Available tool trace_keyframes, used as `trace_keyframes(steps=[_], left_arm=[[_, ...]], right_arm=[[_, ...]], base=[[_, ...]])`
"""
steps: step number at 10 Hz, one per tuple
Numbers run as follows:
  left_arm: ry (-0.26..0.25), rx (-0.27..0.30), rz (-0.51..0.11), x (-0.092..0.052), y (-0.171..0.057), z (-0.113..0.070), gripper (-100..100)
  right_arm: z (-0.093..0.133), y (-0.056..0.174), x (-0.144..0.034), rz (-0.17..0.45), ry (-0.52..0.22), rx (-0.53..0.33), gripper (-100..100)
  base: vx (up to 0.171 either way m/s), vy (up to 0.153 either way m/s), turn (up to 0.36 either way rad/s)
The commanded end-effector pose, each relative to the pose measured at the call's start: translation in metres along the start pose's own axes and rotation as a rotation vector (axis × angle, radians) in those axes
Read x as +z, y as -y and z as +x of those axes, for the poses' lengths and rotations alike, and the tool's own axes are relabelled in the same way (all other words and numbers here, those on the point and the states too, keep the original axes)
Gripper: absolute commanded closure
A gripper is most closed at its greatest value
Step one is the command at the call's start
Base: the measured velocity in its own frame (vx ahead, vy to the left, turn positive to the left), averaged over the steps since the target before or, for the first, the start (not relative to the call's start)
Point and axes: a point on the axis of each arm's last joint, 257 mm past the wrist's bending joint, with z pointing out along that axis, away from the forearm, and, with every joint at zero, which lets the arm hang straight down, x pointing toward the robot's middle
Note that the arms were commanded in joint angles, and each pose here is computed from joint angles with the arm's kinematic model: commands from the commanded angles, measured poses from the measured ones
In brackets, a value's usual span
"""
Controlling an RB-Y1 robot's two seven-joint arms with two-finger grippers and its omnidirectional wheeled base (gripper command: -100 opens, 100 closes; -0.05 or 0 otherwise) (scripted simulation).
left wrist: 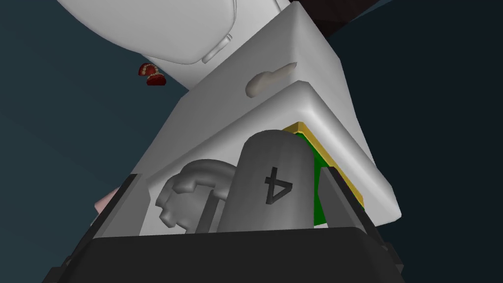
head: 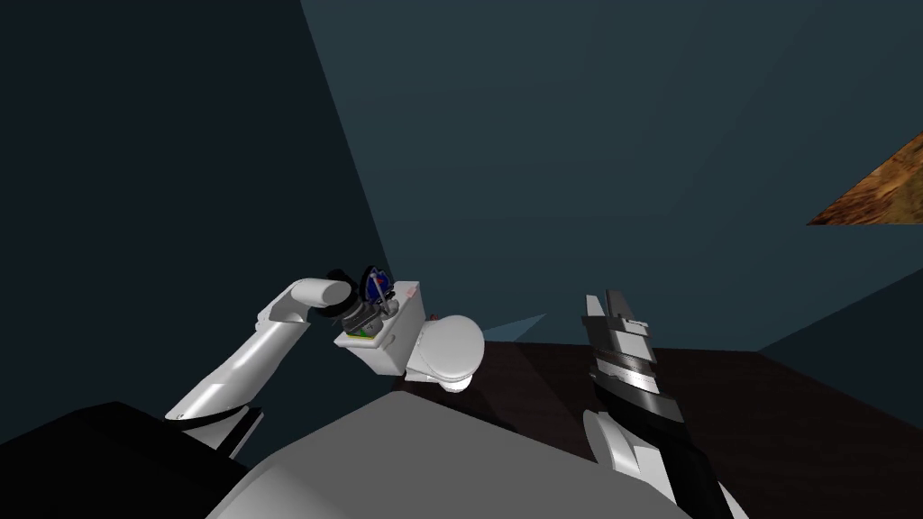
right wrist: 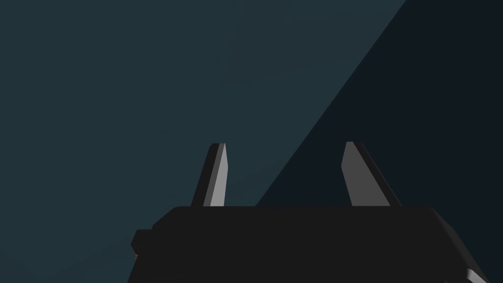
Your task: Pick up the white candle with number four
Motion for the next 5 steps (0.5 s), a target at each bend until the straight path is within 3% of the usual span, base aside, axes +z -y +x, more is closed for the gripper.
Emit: trace_keyframes(steps=[1,5], left_arm=[[-0.007,0.01,-0.036,-0.007,-0.003,-0.004,-100],[-0.036,0.014,-0.115,-0.017,-0.017,-0.004,-100]], right_arm=[[0.0,0.0,0.0,0.0,0.0,0.0,0],[0.0,0.0,0.0,0.0,0.0,0.0,0]], base=[[0.016,0.063,-0.063],[0.032,0.053,-0.031]])
